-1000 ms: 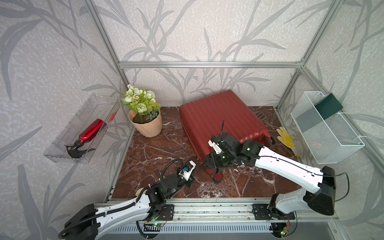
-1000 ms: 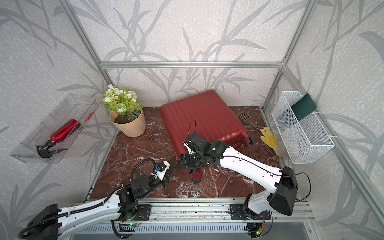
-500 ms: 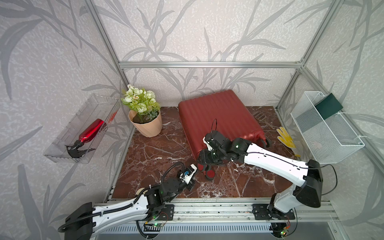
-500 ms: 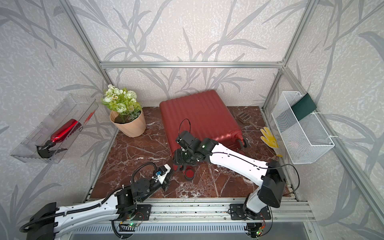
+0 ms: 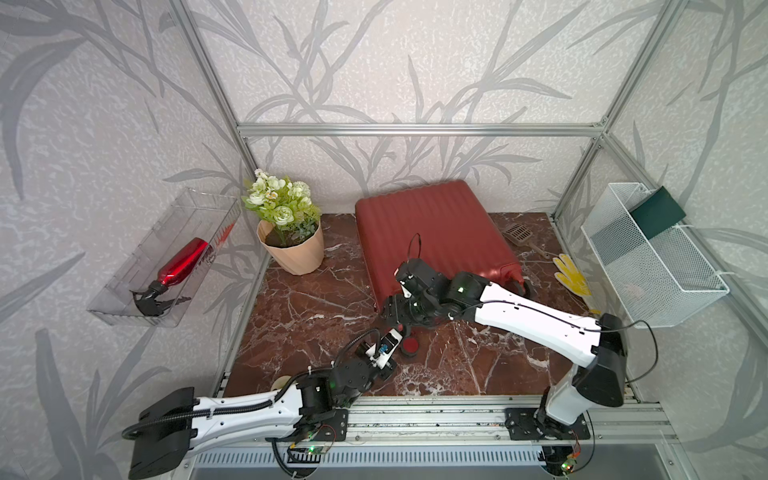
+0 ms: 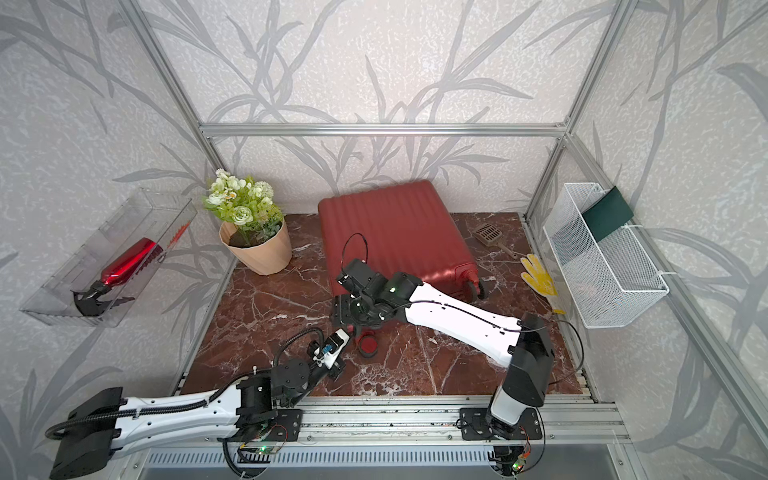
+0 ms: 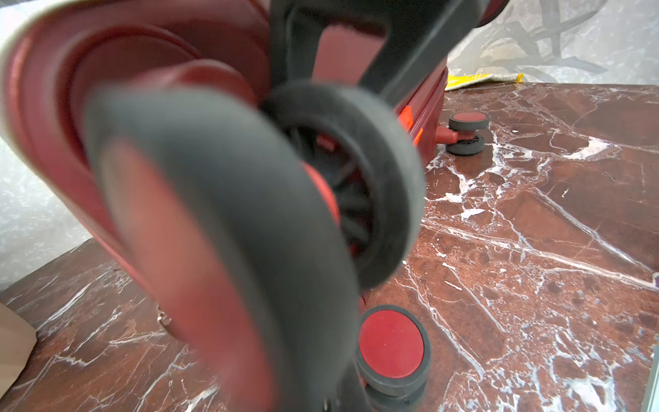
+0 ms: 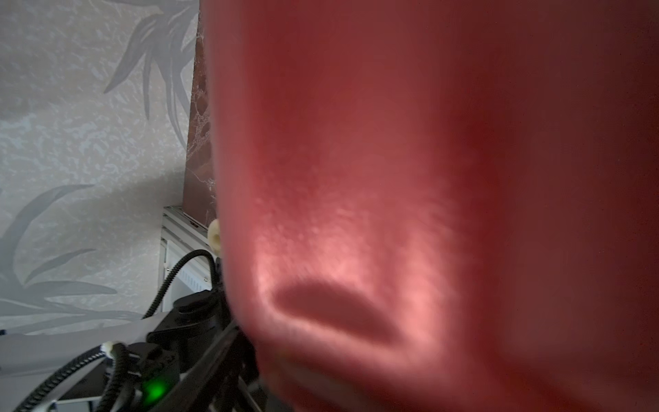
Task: Open the suitcase zippers
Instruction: Unzip the zipper on the suitcase.
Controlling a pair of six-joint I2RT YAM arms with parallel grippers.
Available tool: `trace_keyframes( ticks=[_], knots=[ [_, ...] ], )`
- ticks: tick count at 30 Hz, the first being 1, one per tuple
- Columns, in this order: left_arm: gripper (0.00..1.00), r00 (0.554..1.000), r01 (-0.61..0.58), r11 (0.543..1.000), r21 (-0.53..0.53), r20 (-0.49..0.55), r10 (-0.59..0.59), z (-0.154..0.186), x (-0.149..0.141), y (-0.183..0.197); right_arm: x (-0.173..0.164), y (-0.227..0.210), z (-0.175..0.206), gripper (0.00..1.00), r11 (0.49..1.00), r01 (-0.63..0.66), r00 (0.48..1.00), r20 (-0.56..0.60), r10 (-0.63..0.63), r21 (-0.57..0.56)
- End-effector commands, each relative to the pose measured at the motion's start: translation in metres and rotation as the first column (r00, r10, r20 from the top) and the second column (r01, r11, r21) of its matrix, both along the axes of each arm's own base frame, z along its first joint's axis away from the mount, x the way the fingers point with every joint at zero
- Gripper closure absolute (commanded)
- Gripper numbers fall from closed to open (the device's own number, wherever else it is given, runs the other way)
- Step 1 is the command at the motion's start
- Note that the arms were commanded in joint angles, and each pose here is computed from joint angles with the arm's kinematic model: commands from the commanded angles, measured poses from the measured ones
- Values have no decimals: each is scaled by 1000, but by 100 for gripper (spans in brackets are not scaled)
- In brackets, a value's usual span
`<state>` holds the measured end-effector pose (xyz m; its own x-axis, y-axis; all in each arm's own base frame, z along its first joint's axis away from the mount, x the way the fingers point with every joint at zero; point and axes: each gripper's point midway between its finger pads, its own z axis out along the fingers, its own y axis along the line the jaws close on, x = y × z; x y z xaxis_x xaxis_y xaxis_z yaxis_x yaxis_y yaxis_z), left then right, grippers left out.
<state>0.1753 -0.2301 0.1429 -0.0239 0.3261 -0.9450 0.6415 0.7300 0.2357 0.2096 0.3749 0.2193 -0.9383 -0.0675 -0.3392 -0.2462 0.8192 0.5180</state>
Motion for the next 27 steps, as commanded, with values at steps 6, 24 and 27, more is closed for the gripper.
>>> trace_keyframes(
  ticks=[6,24,27],
  knots=[
    [100,994,108,992,-66,11,-108,31,-17,-31,42,-164,33,21,971,175,950,286,-123,-163],
    [100,997,72,995,-65,23,-71,29,-17,-11,109,-314,3,4,798,368,915,338,-220,-477],
    [100,998,65,996,-59,31,-63,30,-15,-10,92,-301,-14,7,846,310,944,248,-219,-434]
  ],
)
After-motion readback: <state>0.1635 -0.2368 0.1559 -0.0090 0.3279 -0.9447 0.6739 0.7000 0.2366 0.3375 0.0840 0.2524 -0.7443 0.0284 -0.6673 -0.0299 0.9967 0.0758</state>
